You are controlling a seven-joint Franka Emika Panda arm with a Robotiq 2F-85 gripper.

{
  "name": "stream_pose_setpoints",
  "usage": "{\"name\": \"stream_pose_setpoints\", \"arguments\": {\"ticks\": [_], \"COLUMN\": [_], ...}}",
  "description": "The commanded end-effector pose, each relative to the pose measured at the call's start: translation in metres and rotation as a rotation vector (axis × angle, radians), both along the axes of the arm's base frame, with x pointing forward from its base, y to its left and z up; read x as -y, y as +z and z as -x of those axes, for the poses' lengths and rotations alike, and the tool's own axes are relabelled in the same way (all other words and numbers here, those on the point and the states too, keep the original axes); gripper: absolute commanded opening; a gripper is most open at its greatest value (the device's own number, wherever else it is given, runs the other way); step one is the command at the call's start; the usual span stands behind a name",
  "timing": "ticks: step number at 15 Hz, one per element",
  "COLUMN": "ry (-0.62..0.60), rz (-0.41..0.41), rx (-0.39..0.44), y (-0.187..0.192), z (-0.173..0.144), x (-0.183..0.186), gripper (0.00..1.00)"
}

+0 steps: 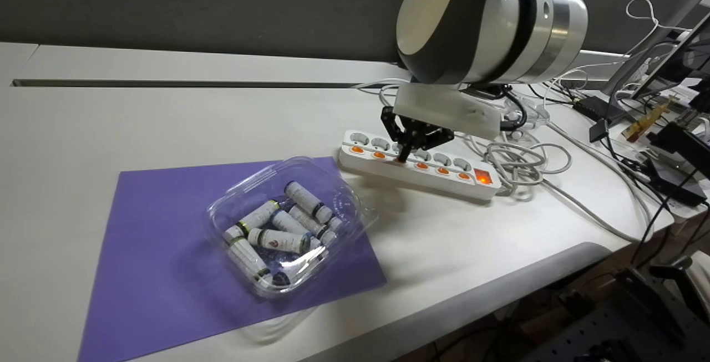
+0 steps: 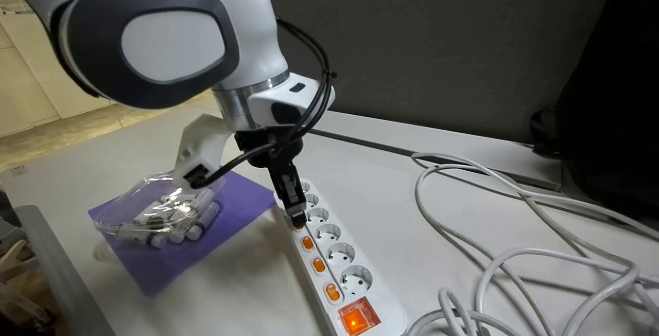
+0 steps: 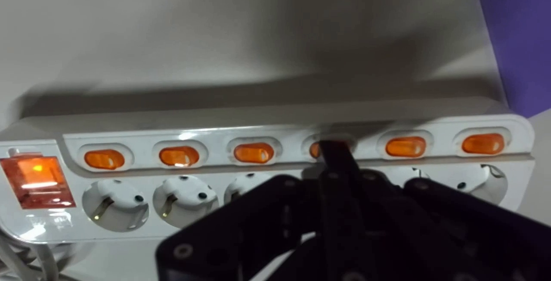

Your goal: Turn on the third last switch to the left

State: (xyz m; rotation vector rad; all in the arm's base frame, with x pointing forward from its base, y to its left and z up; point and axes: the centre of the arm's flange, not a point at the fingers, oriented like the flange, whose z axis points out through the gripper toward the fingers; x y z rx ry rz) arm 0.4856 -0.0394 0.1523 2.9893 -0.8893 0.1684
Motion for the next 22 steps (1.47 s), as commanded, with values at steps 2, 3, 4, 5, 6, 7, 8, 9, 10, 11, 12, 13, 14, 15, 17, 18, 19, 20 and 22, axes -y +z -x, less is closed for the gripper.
{"name": "stream_pose_setpoints", "arguments": {"ticks": [2, 3, 4, 5, 6, 7, 8, 9, 10, 11, 12, 13, 14, 15, 17, 18, 19, 20, 22], "ry": [0.007, 0.006, 0.003, 0.000, -0.002, -0.005, -0.008, -0.012, -0.014, -0.017, -0.019, -0.022, -0.022, -0.021, -0.014, -0.009, -0.003, 0.003, 0.016], "rz": [-0.013, -0.015, -0.018, -0.021, -0.022, -0.024, -0.025, -0.027, -0.027, -0.028, -0.026, -0.023, -0.021, -0.014, 0.011, 0.021, 0.033, 0.042, 0.066], "rx": [0.027, 0.027, 0.025, 0.024, 0.023, 0.021, 0.021, 0.020, 0.017, 0.014, 0.009, 0.000, -0.006, -0.012, -0.017, -0.021, -0.030, -0.035, -0.060], "y": [0.006, 0.005, 0.005, 0.004, 0.004, 0.004, 0.003, 0.003, 0.002, 0.001, -0.001, -0.004, -0.006, -0.009, -0.015, -0.016, -0.020, -0.022, -0.027], "z": [-0.002, -0.003, -0.003, -0.003, -0.003, -0.003, -0.003, -0.003, -0.003, -0.003, -0.003, -0.003, -0.004, -0.004, -0.005, -0.006, -0.006, -0.007, -0.009], "x": [-0.002, -0.003, -0.003, -0.003, -0.003, -0.003, -0.003, -0.003, -0.002, -0.002, -0.001, 0.000, 0.000, -0.001, -0.004, -0.005, -0.007, -0.009, -0.012], "gripper": [0.00, 0.00, 0.00, 0.00, 0.00, 0.00, 0.00, 0.00, 0.00, 0.00, 0.00, 0.00, 0.00, 0.00, 0.00, 0.00, 0.00, 0.00, 0.00]}}
